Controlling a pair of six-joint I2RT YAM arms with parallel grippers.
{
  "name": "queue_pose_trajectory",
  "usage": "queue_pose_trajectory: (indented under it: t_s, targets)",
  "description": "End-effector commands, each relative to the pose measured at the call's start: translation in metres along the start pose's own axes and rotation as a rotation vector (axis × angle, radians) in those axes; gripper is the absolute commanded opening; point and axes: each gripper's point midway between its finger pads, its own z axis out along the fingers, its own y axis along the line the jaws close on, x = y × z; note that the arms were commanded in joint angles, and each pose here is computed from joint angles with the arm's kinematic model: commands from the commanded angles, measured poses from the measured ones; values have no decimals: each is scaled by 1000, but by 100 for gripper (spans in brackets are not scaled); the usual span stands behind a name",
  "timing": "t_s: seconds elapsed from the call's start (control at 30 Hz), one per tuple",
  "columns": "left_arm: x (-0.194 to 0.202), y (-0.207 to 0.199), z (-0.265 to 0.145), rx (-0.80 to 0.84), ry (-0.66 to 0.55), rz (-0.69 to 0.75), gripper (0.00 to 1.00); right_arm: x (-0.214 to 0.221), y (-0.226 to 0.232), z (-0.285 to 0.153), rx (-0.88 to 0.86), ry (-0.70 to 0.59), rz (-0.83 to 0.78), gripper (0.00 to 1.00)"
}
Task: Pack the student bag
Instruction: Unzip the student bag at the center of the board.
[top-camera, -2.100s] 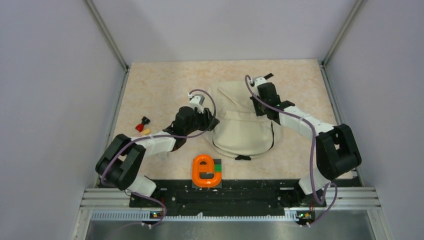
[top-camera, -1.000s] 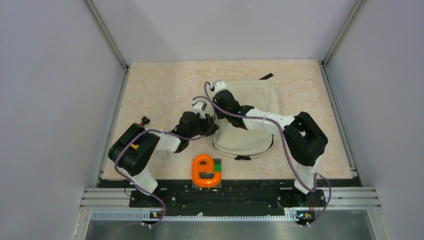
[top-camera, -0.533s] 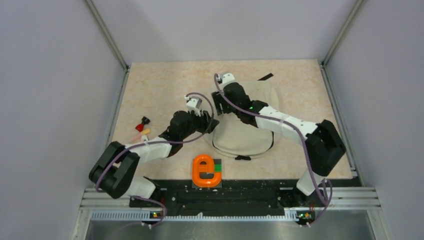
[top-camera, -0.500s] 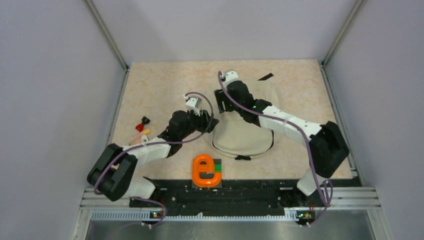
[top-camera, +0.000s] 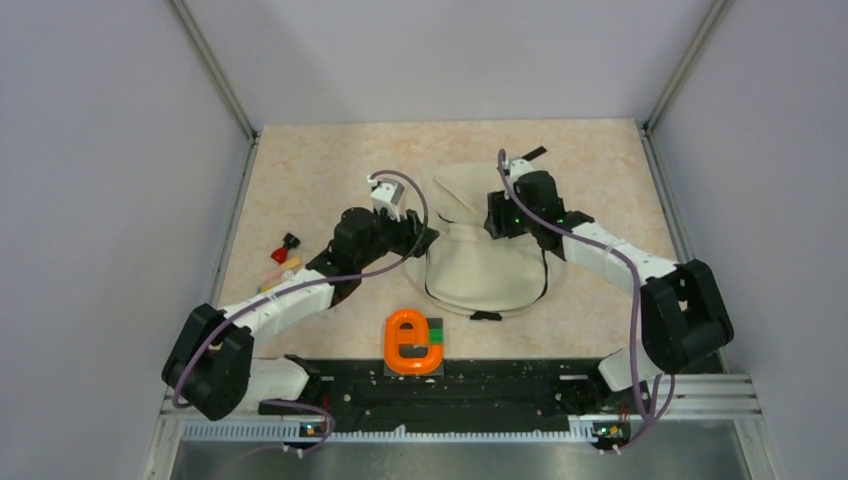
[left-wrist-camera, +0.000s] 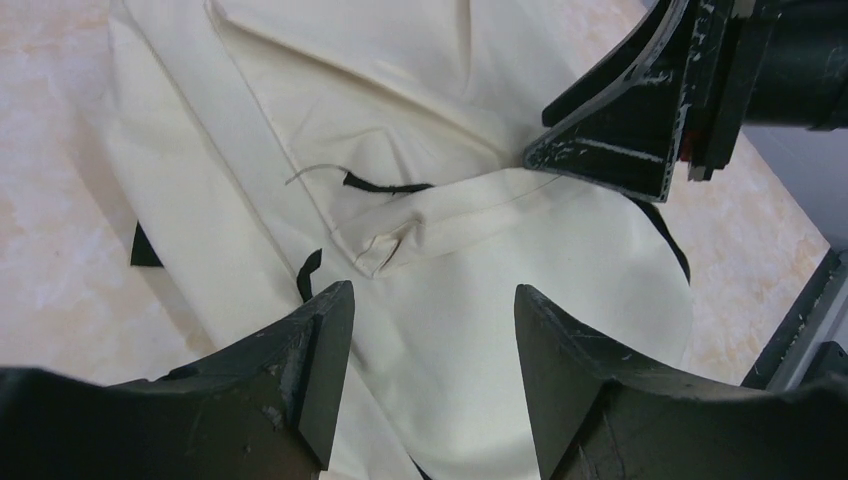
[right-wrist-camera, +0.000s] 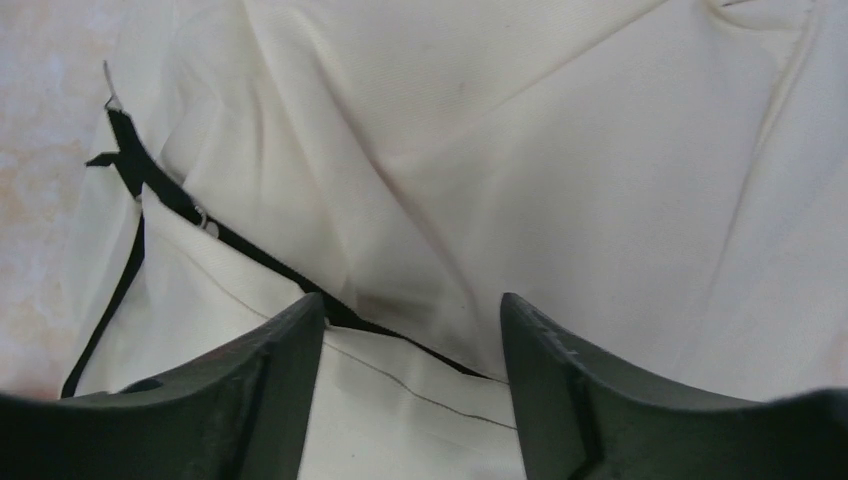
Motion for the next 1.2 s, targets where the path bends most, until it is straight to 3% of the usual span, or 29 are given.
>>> queue_pose_trajectory:
  t_s: [0.0,0.13,0.33,0.77,1.17]
  targets:
    - [-25,-15,13,56,-2,74,65,-1,20,-2,-120,-17,-8,41]
    - [-30,-16,30,64,29,122,65,14,22,-9,-130,-16,24,22]
    - [-26,-14,64,84,80,204,66,40,25,-15,-148,6,58,9]
    - [15,-30,107,220,167,461,70,72,28,-5,-141,47,158,4]
    - [32,-9,133,58,171,627,71,85,32,-3,-168,56,172,4]
